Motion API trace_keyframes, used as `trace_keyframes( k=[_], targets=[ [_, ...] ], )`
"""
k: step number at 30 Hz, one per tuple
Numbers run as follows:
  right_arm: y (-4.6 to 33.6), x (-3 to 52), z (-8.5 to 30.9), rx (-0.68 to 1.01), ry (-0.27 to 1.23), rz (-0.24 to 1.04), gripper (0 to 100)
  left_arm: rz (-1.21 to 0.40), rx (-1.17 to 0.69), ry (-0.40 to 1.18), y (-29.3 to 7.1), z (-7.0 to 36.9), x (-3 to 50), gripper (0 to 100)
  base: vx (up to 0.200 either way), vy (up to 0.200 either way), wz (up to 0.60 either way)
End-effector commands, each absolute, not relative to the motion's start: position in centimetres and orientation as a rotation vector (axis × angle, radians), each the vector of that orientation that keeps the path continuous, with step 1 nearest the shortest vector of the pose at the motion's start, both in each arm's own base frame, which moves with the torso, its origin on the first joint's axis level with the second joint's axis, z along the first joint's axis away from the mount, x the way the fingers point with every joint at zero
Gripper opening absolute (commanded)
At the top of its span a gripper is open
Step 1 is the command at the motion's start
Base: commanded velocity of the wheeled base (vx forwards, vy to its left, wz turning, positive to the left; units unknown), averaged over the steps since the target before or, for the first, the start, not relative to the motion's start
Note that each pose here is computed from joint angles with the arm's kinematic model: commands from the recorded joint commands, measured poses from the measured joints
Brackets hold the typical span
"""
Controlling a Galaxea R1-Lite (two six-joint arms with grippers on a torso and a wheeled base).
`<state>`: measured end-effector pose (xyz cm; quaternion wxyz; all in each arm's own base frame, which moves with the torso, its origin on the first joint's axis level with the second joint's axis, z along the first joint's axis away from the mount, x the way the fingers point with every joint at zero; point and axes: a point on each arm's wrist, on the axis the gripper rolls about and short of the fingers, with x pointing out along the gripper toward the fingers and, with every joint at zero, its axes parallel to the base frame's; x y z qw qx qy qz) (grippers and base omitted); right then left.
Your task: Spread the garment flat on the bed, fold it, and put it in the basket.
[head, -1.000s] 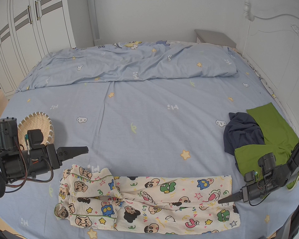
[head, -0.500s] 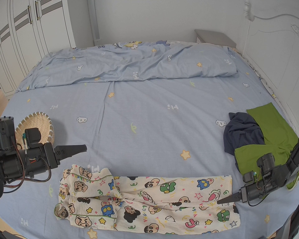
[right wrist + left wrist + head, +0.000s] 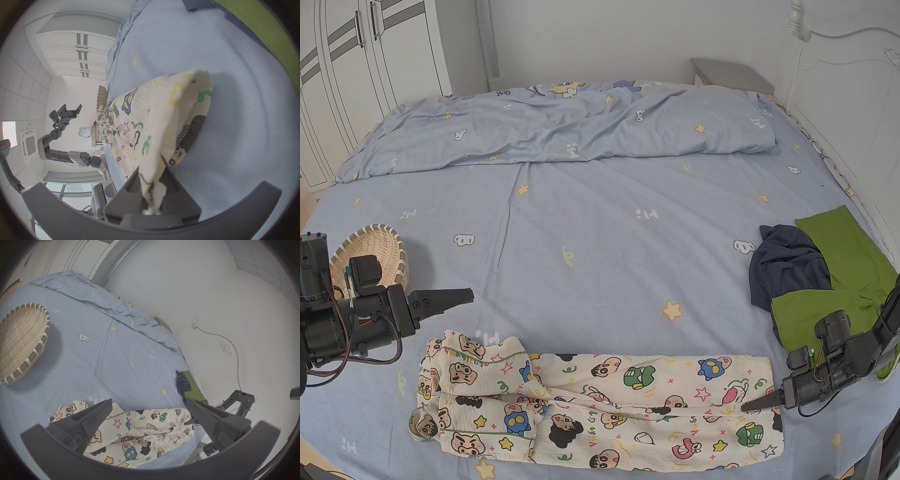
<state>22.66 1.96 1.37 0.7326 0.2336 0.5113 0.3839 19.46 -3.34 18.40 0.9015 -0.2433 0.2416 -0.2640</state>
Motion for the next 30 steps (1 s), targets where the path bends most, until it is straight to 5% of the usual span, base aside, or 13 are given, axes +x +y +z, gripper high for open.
trace_keyframes(
  k=[1,30],
  targets=[
    [2.1,22.5,1.6,0.505,1.120,0.846,0,-0.549,-0.505,0.495,-3.4,18.5,19.6,100,0.000,0.000,0.00],
    [4.5,22.1,4.5,0.426,1.177,0.812,0,-0.553,-0.574,0.511,-3.8,19.1,20.1,100,0.000,0.000,0.00]
  ],
)
